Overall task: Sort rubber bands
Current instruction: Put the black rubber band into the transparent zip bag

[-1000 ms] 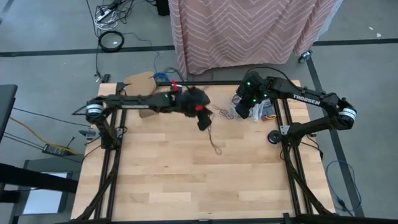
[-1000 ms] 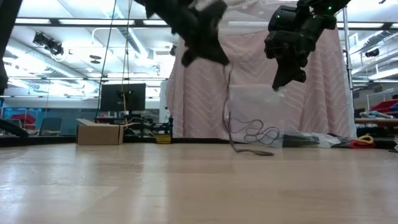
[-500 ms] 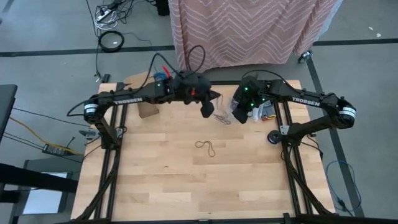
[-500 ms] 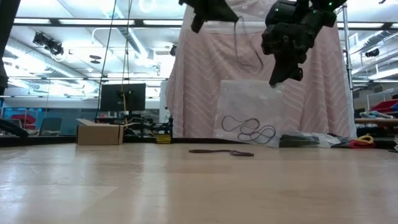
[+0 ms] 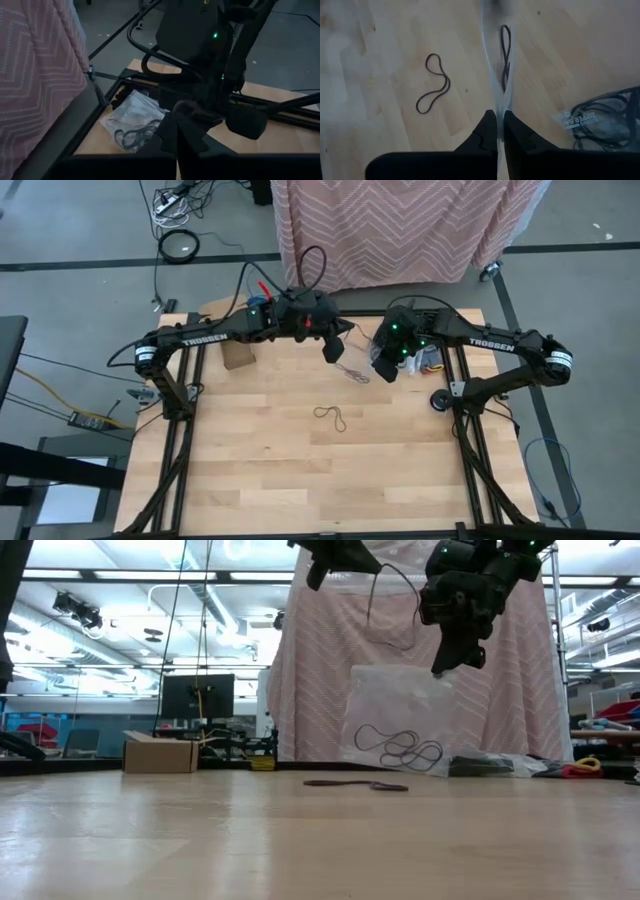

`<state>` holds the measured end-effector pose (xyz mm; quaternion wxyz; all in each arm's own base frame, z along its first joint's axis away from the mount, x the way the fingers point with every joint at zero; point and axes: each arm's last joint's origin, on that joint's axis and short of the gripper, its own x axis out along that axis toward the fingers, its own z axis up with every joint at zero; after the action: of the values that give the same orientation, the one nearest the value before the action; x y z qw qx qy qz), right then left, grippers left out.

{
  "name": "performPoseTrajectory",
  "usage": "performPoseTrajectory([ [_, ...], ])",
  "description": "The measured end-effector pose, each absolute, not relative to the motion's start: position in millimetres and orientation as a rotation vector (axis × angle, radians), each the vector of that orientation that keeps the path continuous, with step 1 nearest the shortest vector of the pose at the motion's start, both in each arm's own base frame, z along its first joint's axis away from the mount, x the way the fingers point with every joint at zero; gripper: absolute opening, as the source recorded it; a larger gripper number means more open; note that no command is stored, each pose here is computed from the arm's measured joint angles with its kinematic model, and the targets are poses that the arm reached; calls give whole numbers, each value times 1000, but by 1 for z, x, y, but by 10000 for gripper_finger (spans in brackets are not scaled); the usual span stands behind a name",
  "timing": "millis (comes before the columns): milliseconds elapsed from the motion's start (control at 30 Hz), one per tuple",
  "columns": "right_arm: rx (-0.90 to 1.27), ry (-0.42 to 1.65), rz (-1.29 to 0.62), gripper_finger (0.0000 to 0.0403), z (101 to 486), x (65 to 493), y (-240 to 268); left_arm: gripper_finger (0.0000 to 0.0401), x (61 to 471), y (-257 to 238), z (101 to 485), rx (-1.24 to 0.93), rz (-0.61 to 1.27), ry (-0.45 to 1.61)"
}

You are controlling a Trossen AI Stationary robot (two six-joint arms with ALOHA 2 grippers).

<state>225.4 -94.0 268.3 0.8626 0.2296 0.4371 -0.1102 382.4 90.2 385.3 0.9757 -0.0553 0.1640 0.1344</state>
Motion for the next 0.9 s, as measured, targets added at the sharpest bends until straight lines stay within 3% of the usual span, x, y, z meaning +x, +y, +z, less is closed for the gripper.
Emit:
performPoseTrajectory([
  [900,486,889,-172,6,270,232,-85,0,391,91,371,-125,247,384],
])
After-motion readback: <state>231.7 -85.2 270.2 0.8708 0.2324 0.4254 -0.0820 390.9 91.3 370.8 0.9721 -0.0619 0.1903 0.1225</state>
